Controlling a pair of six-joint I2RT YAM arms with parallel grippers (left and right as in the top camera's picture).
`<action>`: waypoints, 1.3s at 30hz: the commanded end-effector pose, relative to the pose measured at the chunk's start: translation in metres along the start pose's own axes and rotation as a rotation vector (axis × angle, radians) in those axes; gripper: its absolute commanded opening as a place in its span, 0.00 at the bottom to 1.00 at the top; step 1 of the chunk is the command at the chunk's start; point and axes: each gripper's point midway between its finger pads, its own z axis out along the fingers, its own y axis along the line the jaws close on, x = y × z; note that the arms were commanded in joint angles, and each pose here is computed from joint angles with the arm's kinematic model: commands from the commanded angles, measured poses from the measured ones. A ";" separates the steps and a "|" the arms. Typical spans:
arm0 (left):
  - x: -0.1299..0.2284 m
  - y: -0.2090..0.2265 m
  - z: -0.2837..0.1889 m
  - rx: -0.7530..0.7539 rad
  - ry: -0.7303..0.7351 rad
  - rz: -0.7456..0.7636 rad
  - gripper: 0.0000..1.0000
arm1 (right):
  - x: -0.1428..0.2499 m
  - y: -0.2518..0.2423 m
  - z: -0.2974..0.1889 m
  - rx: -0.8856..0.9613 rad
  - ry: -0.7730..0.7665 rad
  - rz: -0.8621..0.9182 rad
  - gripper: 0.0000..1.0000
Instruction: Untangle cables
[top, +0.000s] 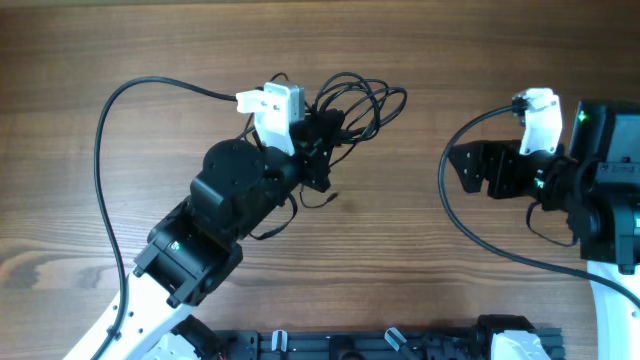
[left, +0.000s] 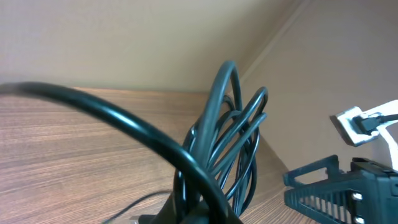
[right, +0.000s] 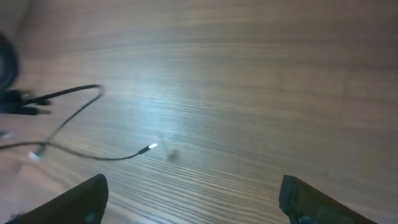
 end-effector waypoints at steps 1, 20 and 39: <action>-0.002 -0.005 -0.002 0.021 0.000 0.021 0.04 | -0.005 0.026 -0.003 -0.151 -0.030 -0.146 0.91; 0.028 -0.066 -0.003 0.237 0.104 -0.040 0.04 | -0.035 0.045 -0.009 -0.252 -0.155 -0.189 0.92; 0.033 -0.088 -0.008 0.278 0.093 -0.020 0.04 | -0.006 -0.116 -0.044 0.721 -0.191 0.450 1.00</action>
